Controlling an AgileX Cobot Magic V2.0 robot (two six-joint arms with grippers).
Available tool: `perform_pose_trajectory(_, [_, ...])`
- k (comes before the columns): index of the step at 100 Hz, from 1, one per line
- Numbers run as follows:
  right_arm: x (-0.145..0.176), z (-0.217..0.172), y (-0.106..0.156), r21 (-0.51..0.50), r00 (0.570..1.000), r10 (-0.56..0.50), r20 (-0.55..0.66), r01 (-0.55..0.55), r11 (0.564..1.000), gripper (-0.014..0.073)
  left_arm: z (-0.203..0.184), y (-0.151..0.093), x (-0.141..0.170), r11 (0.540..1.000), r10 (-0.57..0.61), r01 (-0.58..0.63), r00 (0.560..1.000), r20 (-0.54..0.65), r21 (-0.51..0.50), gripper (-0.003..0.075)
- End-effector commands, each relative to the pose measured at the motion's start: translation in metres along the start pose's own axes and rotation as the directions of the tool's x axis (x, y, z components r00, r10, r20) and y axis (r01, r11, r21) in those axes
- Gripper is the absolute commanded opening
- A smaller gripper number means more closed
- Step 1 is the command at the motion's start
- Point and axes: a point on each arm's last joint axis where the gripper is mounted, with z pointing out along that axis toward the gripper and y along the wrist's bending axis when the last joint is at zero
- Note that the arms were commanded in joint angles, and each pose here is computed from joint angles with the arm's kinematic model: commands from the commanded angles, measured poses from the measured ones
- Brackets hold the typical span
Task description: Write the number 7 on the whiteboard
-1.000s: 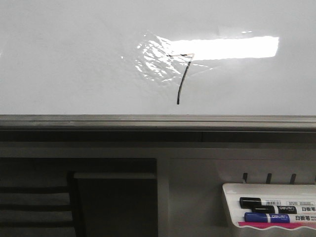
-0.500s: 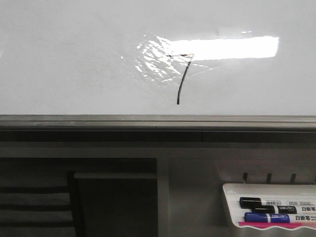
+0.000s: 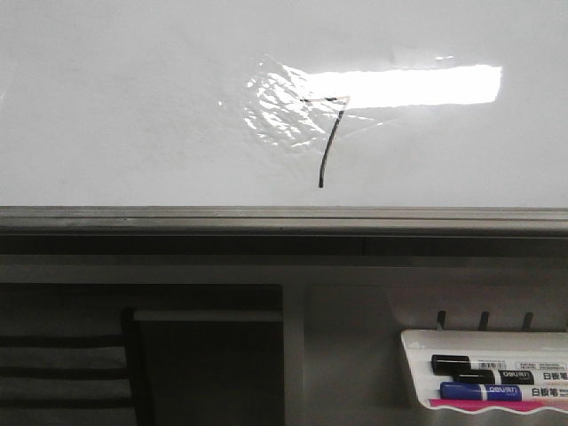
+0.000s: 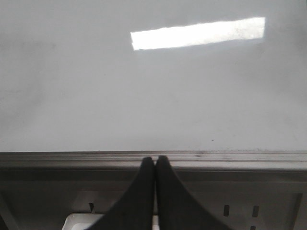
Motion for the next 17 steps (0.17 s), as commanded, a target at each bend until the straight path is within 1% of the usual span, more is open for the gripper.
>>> perform_pose_trajectory(1, [0.0019, 0.0001, -0.0002, 0.001, 0.997, 0.003, 0.071, -0.003, 1.0, -0.0071, -0.0002, 0.0005, 0.0036, 1.0, -0.016, 0.016, 0.998, 0.067, 0.001, -0.002])
perform_pose_trajectory(17, [0.0019, 0.0001, -0.0002, 0.001, 0.997, 0.003, 0.071, -0.003, 1.0, -0.0071, -0.0002, 0.0005, 0.0036, 1.0, -0.016, 0.016, 0.998, 0.067, 0.001, -0.002])
